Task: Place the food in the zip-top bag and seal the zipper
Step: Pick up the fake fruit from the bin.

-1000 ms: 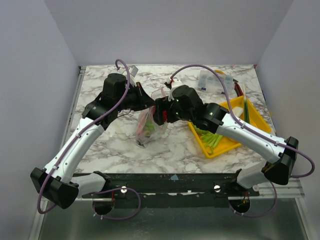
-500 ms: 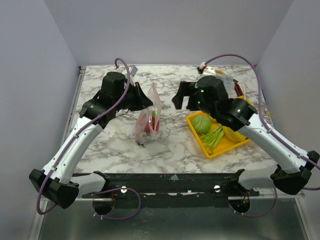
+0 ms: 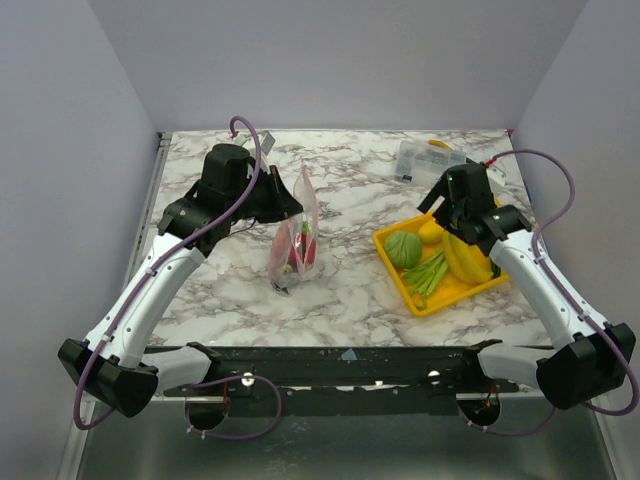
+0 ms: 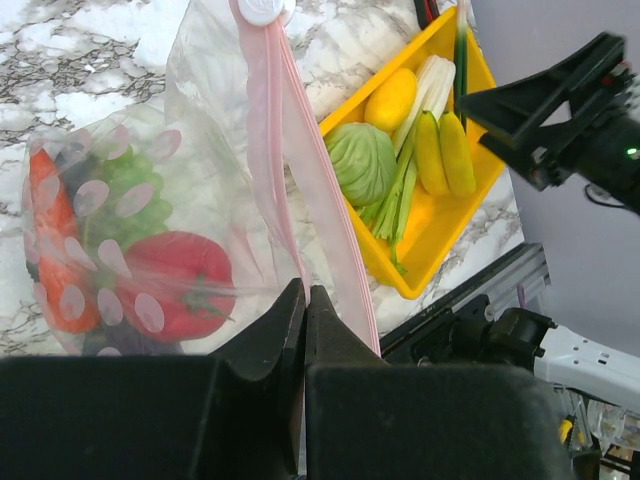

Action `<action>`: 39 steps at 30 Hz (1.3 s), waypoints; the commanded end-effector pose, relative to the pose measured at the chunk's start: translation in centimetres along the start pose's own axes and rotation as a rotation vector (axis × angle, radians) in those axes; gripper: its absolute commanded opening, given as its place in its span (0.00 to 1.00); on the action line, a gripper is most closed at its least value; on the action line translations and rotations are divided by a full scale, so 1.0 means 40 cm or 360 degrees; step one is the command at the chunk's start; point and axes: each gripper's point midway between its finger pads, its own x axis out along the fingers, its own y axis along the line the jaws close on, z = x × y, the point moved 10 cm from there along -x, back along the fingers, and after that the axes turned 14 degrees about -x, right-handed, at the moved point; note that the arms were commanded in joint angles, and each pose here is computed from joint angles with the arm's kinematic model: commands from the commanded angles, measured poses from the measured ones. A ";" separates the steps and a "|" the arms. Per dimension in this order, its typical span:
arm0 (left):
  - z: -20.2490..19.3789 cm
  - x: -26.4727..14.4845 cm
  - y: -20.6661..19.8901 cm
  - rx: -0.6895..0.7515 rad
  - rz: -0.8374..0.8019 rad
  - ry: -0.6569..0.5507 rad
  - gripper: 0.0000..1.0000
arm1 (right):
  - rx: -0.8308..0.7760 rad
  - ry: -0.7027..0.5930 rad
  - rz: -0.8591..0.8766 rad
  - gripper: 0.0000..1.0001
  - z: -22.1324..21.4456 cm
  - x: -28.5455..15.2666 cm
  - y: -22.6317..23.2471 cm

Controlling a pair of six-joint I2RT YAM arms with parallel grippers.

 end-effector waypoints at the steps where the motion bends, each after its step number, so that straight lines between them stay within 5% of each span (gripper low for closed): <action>1: 0.007 -0.011 -0.006 0.0030 -0.0030 -0.0019 0.00 | 0.0350 -0.0053 -0.0132 0.86 -0.045 0.047 -0.020; 8: 0.006 -0.013 -0.013 0.0028 -0.0063 0.0001 0.00 | 0.0592 -0.0033 -0.0267 0.70 -0.102 0.124 -0.073; 19: 0.006 -0.014 -0.016 0.0038 -0.0087 0.0015 0.00 | 0.0555 0.0014 -0.0168 0.64 -0.109 0.210 -0.048; 39: 0.003 -0.021 -0.020 0.0041 -0.0103 0.0023 0.00 | 0.0677 -0.0074 -0.0467 0.72 -0.146 0.341 -0.063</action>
